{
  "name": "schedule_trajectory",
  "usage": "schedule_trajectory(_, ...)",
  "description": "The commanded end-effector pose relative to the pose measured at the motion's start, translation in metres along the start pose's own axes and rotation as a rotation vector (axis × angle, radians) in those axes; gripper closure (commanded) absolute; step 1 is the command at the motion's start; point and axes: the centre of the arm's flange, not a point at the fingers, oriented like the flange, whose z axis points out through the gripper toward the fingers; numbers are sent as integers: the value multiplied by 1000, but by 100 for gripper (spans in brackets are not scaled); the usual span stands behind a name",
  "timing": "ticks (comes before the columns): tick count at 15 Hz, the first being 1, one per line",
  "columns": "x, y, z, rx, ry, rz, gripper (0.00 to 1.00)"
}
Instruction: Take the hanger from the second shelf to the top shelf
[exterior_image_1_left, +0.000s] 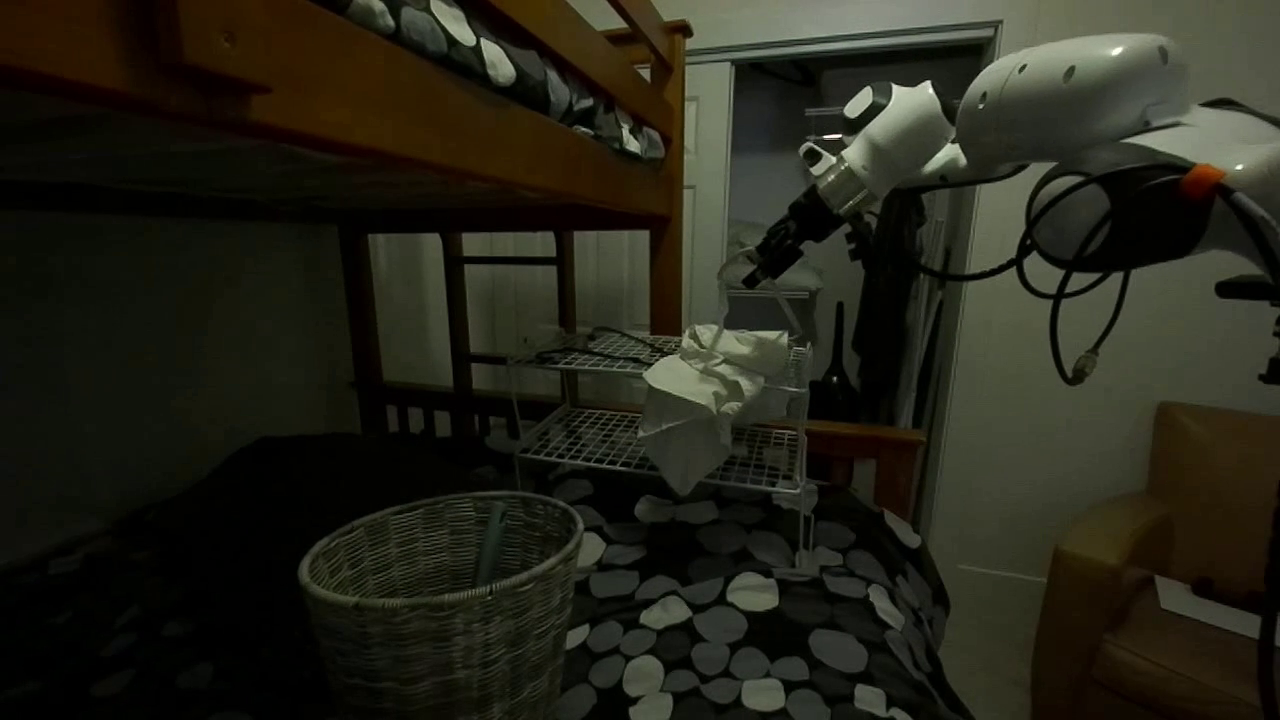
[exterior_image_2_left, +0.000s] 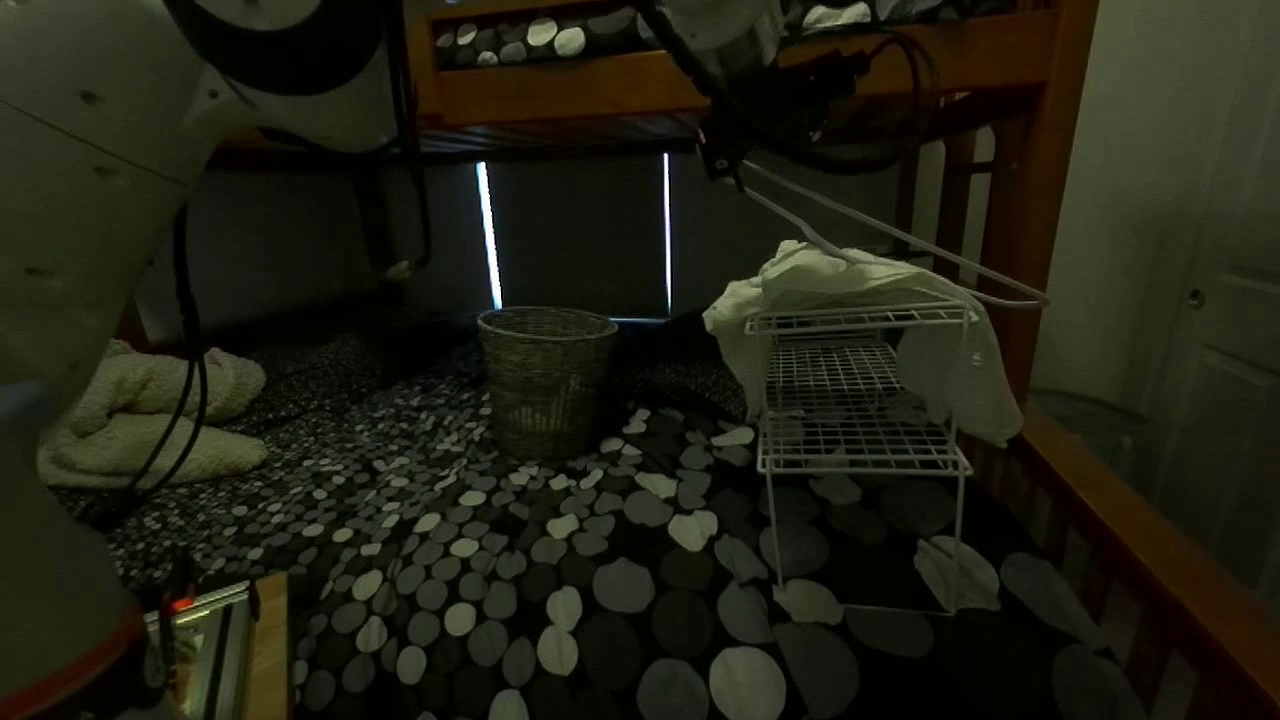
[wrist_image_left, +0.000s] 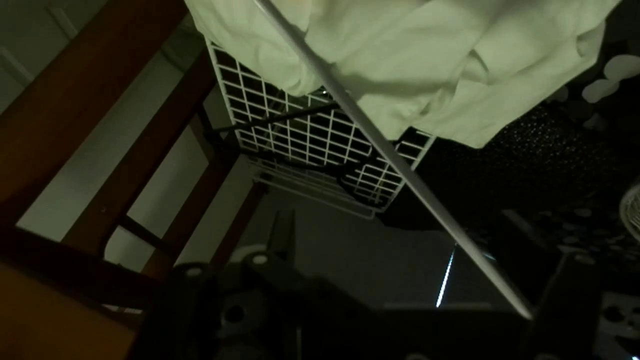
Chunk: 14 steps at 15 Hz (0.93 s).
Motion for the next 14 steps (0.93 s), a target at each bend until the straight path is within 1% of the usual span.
schedule_trajectory(1,4,22,38,27,-64,-8,0)
schedule_trajectory(3,6,14,49,84,-95,-9,0)
schedule_trajectory(4,10,9,49,145,-109,-5,0)
schedule_trajectory(7,13,-6,50,251,-173,-92,0)
schedule_trajectory(8,11,-10,50,265,-203,-119,0)
schedule_trajectory(10,4,-15,47,283,-227,-139,0)
schedule_trajectory(13,-14,-10,23,259,-273,-218,0)
schedule_trajectory(14,-20,-9,12,248,-273,-239,0)
